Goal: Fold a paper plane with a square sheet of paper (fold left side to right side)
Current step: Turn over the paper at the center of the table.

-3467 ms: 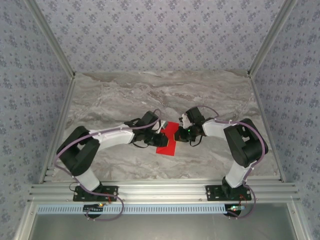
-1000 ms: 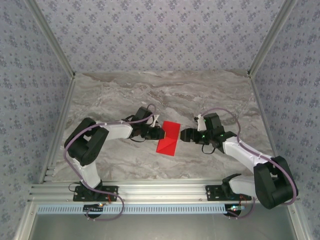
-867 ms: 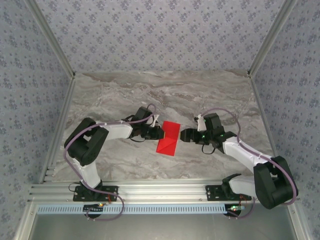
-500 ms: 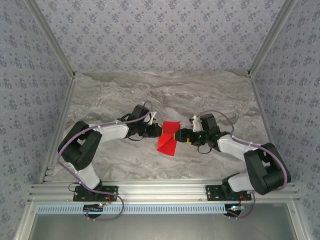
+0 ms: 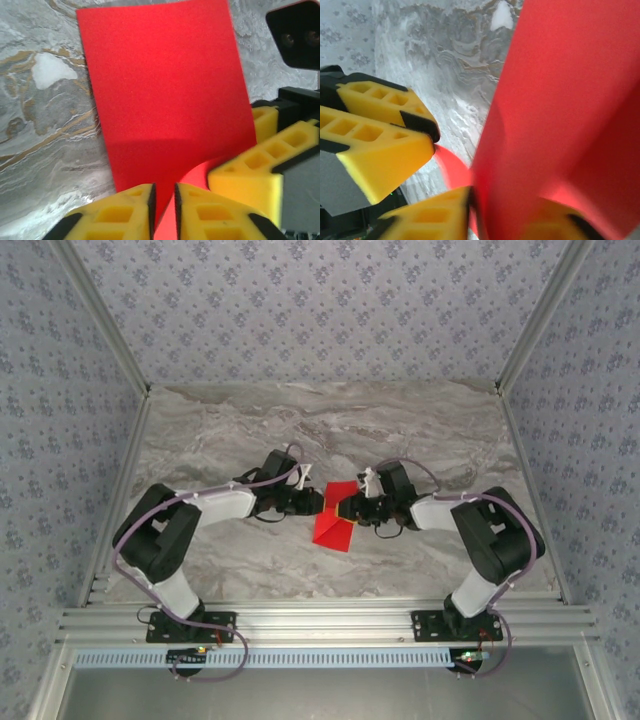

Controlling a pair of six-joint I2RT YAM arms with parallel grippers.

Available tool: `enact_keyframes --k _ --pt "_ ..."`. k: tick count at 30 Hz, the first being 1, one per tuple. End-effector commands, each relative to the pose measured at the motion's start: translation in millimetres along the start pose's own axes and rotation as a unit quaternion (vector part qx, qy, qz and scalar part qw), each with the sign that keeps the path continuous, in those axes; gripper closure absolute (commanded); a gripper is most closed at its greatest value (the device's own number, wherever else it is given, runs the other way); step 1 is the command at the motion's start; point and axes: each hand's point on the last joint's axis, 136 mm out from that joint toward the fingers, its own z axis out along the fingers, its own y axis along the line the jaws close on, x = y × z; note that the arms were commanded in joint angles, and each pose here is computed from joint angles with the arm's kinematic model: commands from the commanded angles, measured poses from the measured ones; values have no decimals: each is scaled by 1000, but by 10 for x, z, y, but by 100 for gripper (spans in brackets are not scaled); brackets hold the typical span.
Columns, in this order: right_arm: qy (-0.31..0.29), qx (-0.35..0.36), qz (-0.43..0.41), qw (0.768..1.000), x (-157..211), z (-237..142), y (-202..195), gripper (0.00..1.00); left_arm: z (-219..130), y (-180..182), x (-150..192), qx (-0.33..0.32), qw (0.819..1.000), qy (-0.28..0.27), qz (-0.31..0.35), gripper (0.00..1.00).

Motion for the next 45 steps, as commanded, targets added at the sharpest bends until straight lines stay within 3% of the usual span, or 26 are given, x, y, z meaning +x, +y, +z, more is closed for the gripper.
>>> enact_keyframes --k 1,5,10,15,19,25,31,38,41,45 --pt "-12 -27 -20 999 -125 -35 168 96 -224 -10 -88 1 999 -32 -3 72" --pt "-35 -47 -49 997 -232 -274 280 100 -538 -27 -151 12 997 -77 -16 45" --pt "-85 -118 -103 984 -430 -740 722 100 -1013 -187 -240 56 988 -145 -25 21" --pt "-123 -182 -171 961 -527 -1201 1367 100 -1494 -657 -364 161 966 -201 -7 12" --pt "-135 -213 -220 942 -484 -1461 1861 100 -1864 -1066 -458 242 938 -246 18 10" --pt "-110 -243 -269 926 -279 -1532 2395 99 -2130 -1518 -428 293 915 -268 74 10" --pt "-88 -266 -290 915 -133 -1527 2696 98 -2284 -1815 -345 326 896 -278 119 17" --pt "-76 -280 -279 915 -75 -1544 2786 98 -2500 -1936 -297 347 873 -313 139 52" --pt "-73 -283 -277 915 -57 -1544 2796 97 -2524 -1961 -287 357 869 -315 136 69" --pt "-73 -280 -274 917 -49 -1536 2777 90 -2514 -1979 -277 357 870 -313 137 82"
